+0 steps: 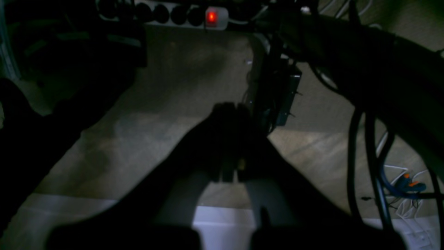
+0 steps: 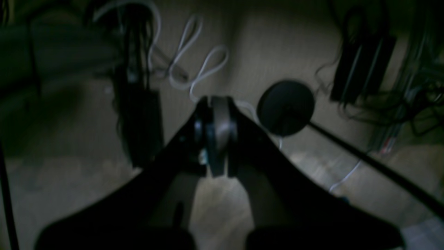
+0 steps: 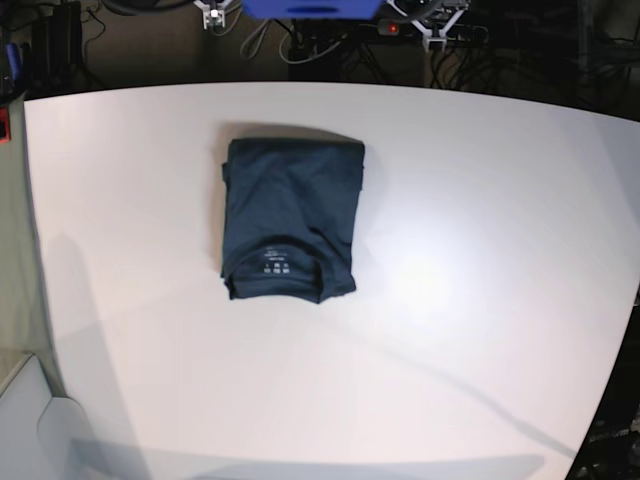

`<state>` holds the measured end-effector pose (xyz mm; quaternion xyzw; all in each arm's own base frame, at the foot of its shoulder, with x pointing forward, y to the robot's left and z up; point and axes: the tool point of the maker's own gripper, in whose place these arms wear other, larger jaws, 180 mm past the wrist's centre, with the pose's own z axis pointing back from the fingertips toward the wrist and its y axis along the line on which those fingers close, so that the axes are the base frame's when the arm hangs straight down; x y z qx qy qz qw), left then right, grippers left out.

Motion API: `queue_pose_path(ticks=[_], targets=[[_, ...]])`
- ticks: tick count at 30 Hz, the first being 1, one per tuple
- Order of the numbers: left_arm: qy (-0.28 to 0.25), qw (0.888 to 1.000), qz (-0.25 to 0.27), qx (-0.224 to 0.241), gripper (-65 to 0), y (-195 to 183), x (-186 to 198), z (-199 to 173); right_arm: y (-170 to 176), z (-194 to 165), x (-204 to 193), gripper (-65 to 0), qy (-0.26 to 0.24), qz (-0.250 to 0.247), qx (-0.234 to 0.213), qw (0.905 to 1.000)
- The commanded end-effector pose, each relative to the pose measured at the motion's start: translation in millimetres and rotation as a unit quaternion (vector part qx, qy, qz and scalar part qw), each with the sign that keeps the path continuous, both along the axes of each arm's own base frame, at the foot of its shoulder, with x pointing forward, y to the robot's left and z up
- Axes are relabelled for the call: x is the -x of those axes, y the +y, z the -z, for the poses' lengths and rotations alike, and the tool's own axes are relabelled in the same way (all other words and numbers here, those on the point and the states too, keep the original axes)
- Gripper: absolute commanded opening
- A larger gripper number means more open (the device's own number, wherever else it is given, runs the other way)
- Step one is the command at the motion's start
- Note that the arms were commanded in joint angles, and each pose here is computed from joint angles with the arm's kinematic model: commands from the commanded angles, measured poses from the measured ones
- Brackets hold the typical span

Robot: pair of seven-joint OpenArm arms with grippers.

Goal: Layout the t-shirt on the table in an organized manner, then fold the t-shirt properly

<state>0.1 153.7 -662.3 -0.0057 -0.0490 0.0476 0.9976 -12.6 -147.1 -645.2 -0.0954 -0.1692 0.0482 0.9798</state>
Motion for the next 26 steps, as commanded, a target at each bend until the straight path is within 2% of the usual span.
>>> queue_pose_path(ticks=[1, 6, 13, 20, 26], targets=[[-0.001, 1.0, -0.002, -0.002, -65.0, 1.9, 1.2, -0.2, 1.2, -1.1, 8.2, -65.0, 0.003, -0.004, 0.005, 1.0], [-0.002, 1.0, -0.002, -0.002, -65.0, 2.0, 0.2, -0.2, 10.0, -0.4, 5.5, -65.0, 0.004, -0.039, -0.003, 0.9992], [0.0, 1.0, -0.002, -0.009, -65.0, 10.9, 1.7, -0.7, 10.9, -0.2, 3.7, -65.0, 0.004, -0.047, -0.004, 0.9989], [0.004, 1.0, -0.002, -0.015, -65.0, 19.1, 6.7, -1.3, 29.2, 0.0, 3.6, -65.0, 0.003, -0.101, -0.019, 0.9947], [0.001, 1.0, -0.002, -0.012, -65.0, 15.0, 3.7, -1.0, 29.8, 0.0, 2.5, -65.0, 0.003, -0.103, -0.02, 0.9945]])
